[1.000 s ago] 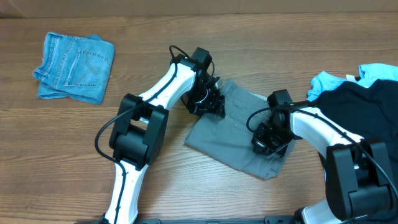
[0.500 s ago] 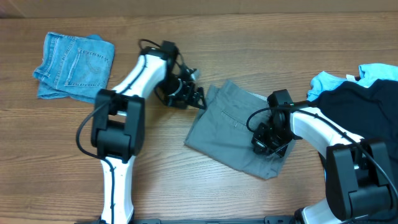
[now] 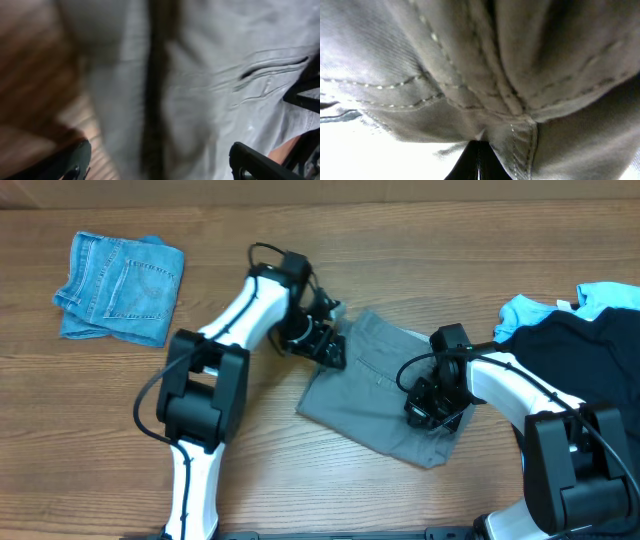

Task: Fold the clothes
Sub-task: 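Grasp the folded grey shorts' top edge with the left gripper, then carry the grey shorts left and place them onto the folded jeans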

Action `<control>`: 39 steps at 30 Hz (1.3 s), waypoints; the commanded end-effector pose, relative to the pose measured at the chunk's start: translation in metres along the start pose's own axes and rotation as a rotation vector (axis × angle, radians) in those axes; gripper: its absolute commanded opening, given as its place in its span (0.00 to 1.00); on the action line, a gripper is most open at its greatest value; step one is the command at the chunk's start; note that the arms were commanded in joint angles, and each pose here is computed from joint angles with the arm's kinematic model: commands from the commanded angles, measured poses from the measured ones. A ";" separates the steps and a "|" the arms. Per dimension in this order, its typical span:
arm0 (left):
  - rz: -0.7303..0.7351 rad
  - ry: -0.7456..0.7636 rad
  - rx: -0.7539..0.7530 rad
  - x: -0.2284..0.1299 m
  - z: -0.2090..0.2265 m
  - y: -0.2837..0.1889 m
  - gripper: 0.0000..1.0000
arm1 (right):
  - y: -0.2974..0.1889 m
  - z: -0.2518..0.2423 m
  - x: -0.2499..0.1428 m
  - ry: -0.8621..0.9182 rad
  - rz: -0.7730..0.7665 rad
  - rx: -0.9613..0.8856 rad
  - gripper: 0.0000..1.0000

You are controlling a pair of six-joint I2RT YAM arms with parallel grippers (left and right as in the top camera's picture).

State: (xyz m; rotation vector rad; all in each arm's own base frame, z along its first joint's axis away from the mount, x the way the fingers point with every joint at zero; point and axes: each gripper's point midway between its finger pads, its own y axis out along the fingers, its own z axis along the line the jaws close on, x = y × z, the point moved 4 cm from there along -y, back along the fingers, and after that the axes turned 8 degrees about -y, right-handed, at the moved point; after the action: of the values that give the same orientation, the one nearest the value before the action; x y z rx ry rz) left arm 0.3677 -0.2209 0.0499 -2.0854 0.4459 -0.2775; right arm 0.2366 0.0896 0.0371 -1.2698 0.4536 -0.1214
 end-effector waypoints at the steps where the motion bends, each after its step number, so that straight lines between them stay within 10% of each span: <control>1: 0.169 -0.128 0.074 -0.042 0.034 0.059 0.92 | 0.010 -0.026 -0.001 0.024 -0.009 -0.124 0.04; 17: 0.175 -0.230 -0.089 -0.039 -0.008 0.073 0.77 | 0.010 -0.027 -0.003 0.027 0.001 -0.130 0.04; 25: 0.148 -0.294 -0.071 -0.033 0.000 0.070 0.06 | 0.008 -0.029 -0.006 0.031 0.015 -0.139 0.04; 39: -0.200 -0.300 -0.124 0.025 0.016 -0.104 0.04 | -0.105 0.013 -0.014 -0.157 -0.185 -0.026 0.04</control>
State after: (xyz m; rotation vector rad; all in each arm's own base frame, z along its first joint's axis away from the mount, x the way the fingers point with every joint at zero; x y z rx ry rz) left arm 0.3793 -0.1979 0.0636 -2.2043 0.2629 0.1470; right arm 0.2291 0.0752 0.1031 -1.3522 0.3639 -0.0925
